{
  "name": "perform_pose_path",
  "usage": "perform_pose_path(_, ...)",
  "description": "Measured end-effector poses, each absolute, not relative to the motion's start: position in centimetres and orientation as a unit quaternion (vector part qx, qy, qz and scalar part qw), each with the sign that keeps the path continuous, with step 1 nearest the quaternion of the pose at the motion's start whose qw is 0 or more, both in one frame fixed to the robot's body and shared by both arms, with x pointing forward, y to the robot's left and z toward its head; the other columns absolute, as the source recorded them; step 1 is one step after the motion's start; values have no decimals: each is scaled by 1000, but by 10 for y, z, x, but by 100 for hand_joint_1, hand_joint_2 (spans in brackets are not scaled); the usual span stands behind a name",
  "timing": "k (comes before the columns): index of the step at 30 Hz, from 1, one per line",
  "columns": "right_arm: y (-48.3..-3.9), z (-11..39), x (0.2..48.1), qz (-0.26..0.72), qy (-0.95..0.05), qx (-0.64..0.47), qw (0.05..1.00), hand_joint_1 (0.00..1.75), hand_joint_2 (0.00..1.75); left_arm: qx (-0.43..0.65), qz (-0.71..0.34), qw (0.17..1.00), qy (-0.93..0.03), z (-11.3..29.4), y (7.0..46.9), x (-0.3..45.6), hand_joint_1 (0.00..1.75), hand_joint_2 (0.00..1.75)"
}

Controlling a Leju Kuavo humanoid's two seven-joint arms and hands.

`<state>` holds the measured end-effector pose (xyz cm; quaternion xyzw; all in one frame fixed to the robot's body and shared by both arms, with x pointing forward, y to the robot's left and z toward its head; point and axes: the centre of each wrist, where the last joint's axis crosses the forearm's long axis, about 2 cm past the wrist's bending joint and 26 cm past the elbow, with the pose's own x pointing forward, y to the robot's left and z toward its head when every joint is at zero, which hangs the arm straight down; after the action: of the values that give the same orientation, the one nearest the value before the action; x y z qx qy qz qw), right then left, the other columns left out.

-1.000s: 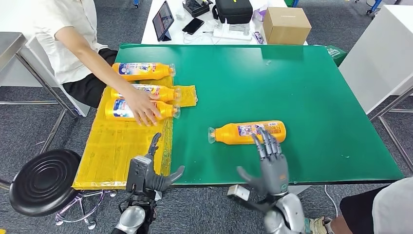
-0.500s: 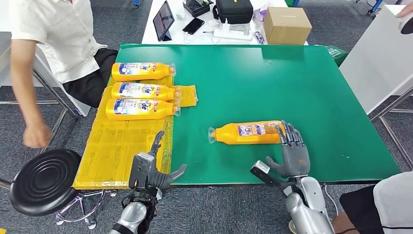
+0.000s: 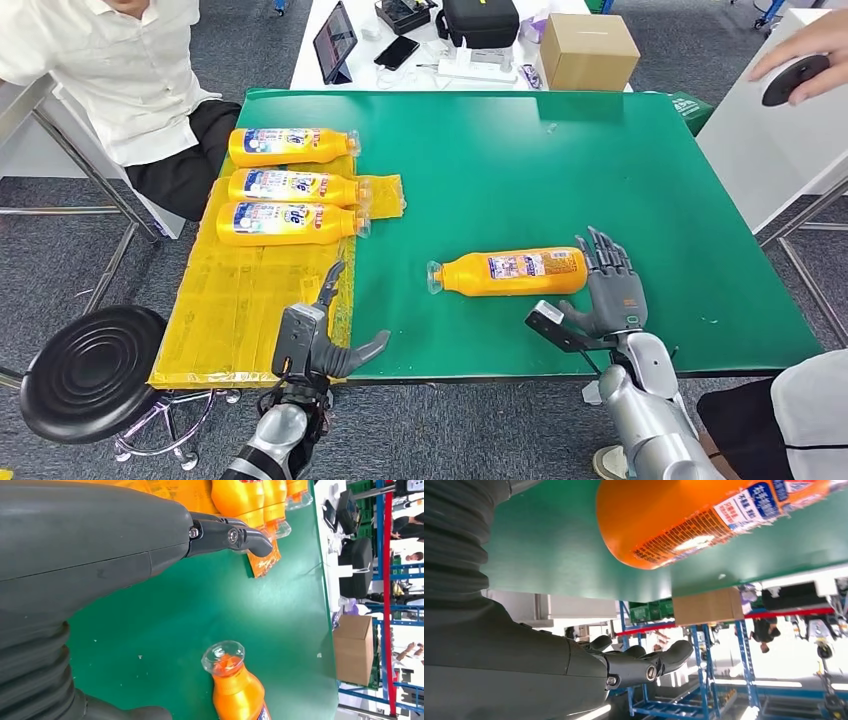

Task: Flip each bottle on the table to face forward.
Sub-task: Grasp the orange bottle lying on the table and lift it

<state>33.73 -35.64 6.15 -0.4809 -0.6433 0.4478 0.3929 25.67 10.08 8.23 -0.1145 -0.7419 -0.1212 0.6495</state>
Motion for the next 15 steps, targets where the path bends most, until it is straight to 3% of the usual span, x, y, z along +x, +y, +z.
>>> perform_pose_path(15,-348,60,359,498,-603,-430,450,0,175,-139,-134,649,-736,90,89,266,0,175)
